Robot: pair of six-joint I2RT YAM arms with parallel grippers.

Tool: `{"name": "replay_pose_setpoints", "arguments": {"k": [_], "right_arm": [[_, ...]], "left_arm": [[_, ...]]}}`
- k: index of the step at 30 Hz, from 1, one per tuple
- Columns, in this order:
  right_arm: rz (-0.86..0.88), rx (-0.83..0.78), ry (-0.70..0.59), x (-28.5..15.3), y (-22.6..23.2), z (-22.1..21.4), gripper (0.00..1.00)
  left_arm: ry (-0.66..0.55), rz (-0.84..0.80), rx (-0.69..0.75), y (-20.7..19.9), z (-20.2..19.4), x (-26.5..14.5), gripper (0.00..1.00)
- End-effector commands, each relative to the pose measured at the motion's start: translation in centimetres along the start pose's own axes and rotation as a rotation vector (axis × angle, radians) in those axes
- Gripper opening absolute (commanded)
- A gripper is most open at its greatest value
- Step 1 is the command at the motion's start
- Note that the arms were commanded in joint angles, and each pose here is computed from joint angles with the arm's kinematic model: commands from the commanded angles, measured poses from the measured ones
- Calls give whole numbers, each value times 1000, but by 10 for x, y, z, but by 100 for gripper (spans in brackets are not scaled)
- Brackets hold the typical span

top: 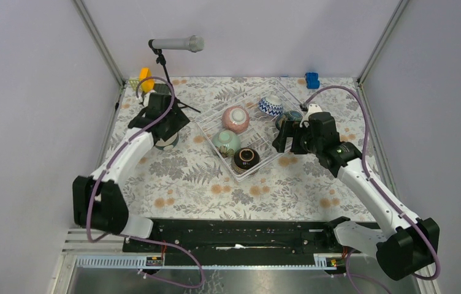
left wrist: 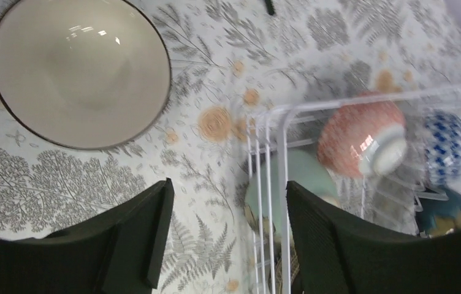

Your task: Unload the bowls from the dish rack

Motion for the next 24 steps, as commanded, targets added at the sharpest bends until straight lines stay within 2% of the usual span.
{"name": "replay_pose_setpoints", "arguments": {"k": [1,5,8,12,16,20,24], "right_arm": [[18,-27,-19,1,3,10,100],[34,-37,7,18,2,8,99],[142,-48,32,31,11,13,97],[212,-27,16,47,19,26,97],[219,-39,-3,67,24,31,96],[238,-54,24,94,32,18,96],[217,-126,86,119,47,18,93]], "left_arm": [[9,-221,63,-1,-16,-32,76],[73,-569,155,-3,-43,-65,88],[116,-702,195,0,-60,-79,97],[137,-748,270,0,-70,-89,99],[132,-739,368,-13,-60,-98,99],[190,-714,436,-27,-56,-90,99],[227,-669,511,-34,-58,-61,98]]}}
Point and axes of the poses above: each gripper's point midway between its finger pads, its own x axis out along the fingers, its own y axis along the line the jaws close on, z = x × y, the point moved 9 cm from there along -x, back along the fingers, and after that the axes turned 5 degrees about -x, right-handed, at the moved point
